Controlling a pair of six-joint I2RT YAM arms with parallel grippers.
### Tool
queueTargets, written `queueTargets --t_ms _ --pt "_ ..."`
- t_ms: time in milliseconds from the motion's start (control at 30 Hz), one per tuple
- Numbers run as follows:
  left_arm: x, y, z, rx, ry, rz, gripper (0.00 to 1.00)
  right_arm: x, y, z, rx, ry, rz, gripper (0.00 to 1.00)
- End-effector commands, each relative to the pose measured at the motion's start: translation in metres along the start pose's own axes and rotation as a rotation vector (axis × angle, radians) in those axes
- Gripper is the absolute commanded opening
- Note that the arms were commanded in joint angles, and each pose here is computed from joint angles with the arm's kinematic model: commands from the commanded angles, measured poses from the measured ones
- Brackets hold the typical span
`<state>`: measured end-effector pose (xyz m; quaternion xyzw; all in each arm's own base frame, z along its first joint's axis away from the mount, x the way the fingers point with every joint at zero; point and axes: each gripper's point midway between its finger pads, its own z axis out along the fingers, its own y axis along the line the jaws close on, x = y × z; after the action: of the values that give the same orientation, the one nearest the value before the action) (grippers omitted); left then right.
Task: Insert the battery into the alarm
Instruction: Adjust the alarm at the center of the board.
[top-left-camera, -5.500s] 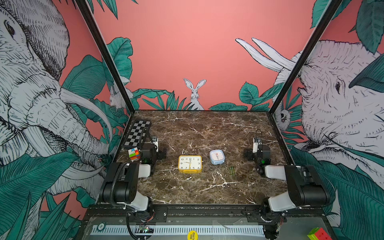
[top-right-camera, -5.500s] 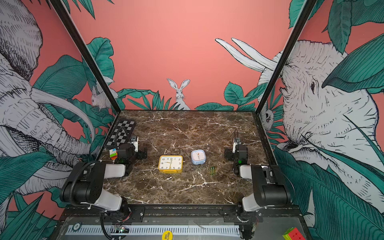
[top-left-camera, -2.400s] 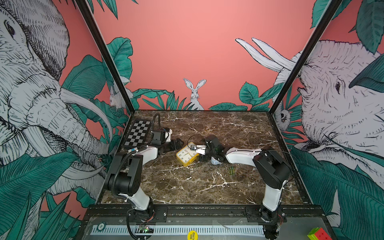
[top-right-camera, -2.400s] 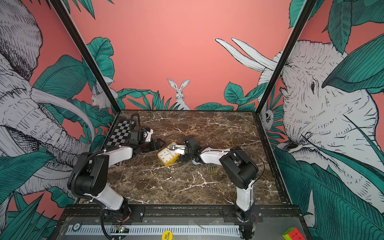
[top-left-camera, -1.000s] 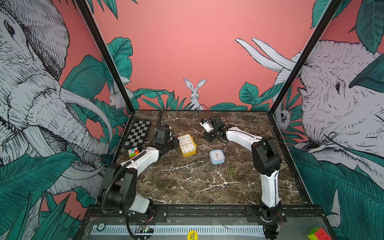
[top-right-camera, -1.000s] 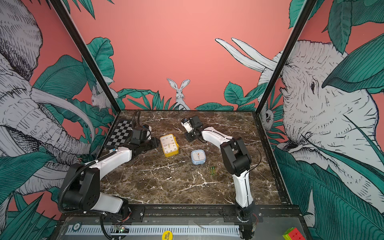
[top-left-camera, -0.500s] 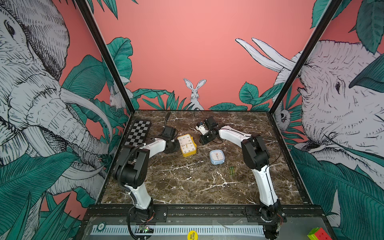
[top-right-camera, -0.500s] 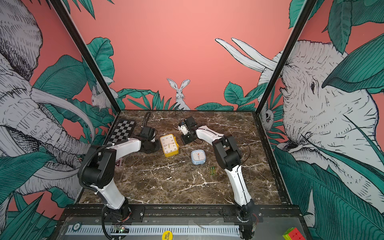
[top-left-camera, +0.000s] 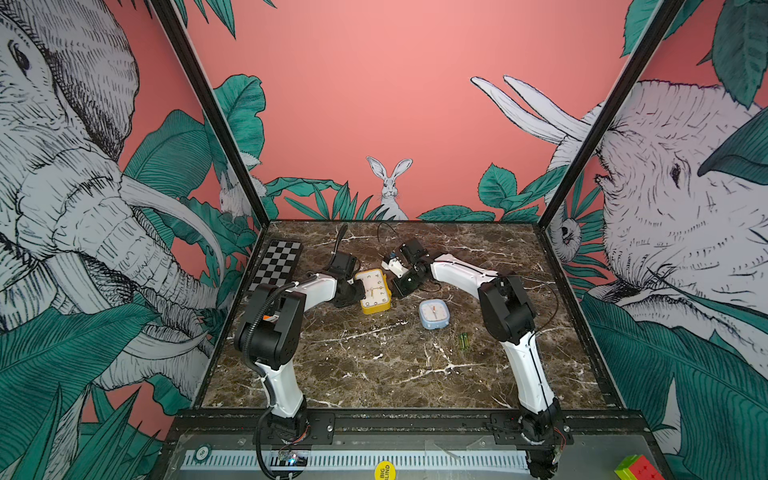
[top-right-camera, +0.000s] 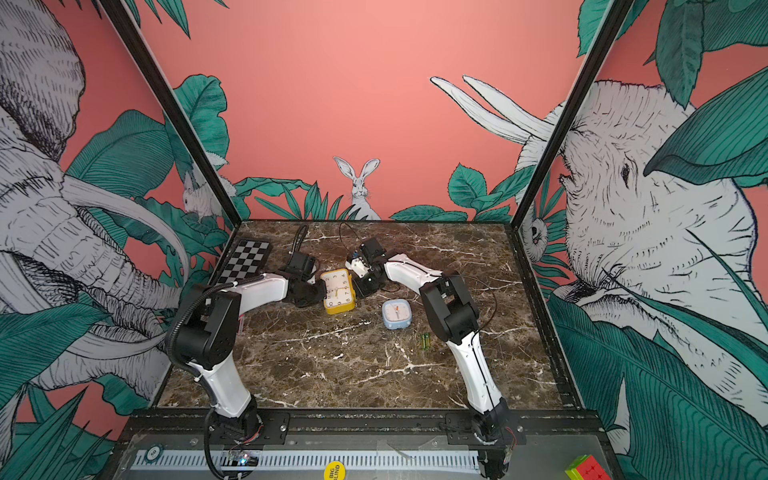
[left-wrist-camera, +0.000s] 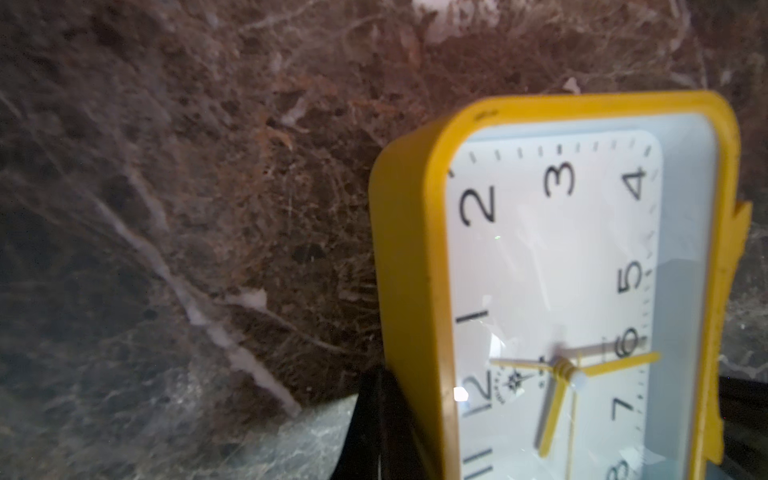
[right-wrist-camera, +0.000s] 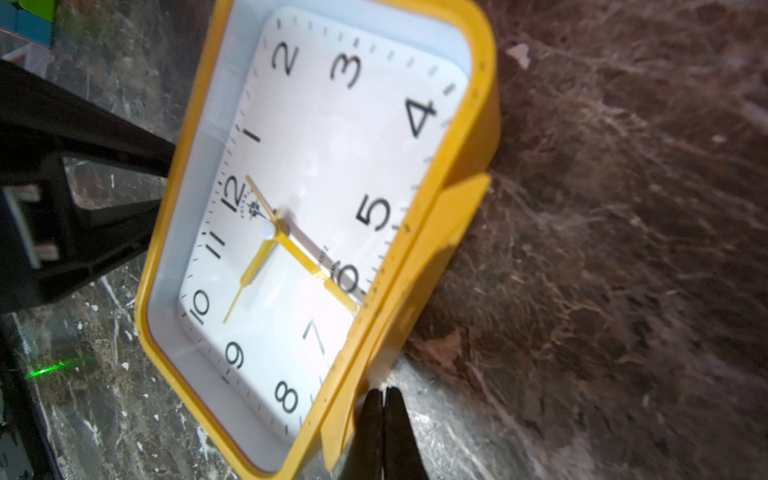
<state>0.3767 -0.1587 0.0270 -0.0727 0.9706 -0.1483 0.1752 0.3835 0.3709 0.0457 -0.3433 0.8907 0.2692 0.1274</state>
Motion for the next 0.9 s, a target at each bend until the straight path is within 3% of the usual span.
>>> queueTargets --t_ms 0,400,867 --pt "0.007 -0.009 -0.002 0.023 0.029 -0.015 0.01 -0.003 0.016 -0.004 -0.068 0.004 0.011 0.00" --pt "0.015 -0.015 0.007 0.055 0.051 -0.035 0.00 -0.018 0.046 -0.026 -0.181 -0.043 0.067 0.00" --pt "0.015 -0.029 0.020 0.092 0.076 -0.015 0.00 -0.032 0.060 -0.053 -0.187 -0.083 0.078 0.00"
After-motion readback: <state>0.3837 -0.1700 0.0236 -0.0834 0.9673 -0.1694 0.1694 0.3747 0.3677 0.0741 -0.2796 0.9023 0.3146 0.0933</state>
